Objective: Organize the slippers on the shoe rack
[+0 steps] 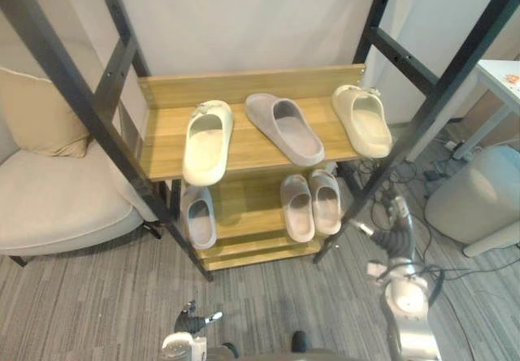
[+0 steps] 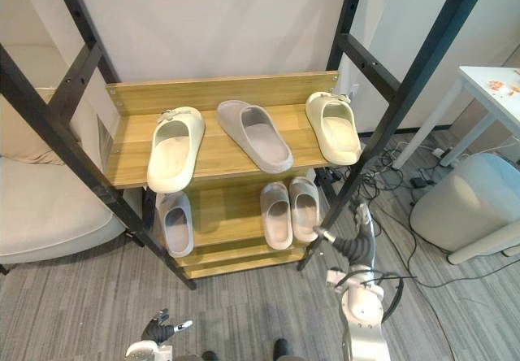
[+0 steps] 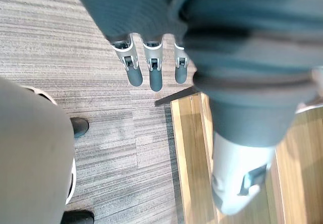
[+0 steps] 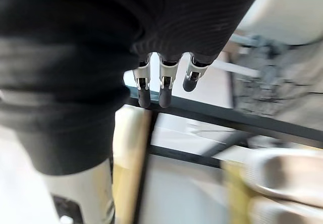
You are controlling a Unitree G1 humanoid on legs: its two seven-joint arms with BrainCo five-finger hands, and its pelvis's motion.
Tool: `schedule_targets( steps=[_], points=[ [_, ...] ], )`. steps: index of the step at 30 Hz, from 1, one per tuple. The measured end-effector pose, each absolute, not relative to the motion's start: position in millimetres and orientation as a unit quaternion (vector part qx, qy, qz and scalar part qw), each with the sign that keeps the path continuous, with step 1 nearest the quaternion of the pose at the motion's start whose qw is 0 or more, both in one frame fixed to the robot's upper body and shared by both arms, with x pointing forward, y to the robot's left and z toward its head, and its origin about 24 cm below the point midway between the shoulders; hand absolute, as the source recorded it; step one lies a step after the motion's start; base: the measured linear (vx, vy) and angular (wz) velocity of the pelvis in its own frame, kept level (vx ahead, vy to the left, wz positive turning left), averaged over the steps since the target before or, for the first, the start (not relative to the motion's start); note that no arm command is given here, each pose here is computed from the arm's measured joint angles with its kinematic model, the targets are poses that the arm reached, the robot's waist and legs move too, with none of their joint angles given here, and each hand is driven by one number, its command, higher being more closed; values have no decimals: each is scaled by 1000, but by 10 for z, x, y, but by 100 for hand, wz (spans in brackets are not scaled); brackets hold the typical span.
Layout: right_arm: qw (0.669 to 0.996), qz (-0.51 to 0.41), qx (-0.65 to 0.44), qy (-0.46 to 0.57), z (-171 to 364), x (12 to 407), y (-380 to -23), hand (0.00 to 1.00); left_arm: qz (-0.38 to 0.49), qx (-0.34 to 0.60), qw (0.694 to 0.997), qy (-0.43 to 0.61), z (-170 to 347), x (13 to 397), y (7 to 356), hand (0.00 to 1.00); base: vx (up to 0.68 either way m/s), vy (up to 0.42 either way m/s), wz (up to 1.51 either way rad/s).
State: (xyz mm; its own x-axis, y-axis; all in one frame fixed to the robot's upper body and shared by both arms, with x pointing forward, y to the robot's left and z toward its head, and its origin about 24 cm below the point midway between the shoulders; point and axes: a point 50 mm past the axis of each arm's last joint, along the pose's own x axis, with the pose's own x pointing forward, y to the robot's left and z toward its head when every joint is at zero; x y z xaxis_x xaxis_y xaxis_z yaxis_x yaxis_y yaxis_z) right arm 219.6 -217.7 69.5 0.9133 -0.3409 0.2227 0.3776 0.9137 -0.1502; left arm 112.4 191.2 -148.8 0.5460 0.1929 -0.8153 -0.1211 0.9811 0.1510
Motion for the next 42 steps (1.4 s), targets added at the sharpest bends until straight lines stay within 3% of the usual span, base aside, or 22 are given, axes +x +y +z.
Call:
schedule_targets(
  steps=[9, 18, 26, 42],
  points=[
    [954, -167, -111, -221, 1267, 2502, -2167, 0, 76, 39, 883, 461, -1477, 1149, 1887, 0, 23, -28, 10],
    [941, -146, -127, -278, 1581, 2657, -2139, 0, 75, 34, 886, 456, -1475, 1156, 1857, 0, -11, -12, 15],
    [947, -104, -158, -260, 1661, 3025, -2082, 0, 73, 35, 887, 454, -1469, 1155, 1876, 0, 2, -1, 1],
    [955, -93, -190, -206, 1665, 3384, -2029, 0, 64, 39, 894, 442, -1431, 1191, 1906, 0, 7, -9, 4]
  ],
)
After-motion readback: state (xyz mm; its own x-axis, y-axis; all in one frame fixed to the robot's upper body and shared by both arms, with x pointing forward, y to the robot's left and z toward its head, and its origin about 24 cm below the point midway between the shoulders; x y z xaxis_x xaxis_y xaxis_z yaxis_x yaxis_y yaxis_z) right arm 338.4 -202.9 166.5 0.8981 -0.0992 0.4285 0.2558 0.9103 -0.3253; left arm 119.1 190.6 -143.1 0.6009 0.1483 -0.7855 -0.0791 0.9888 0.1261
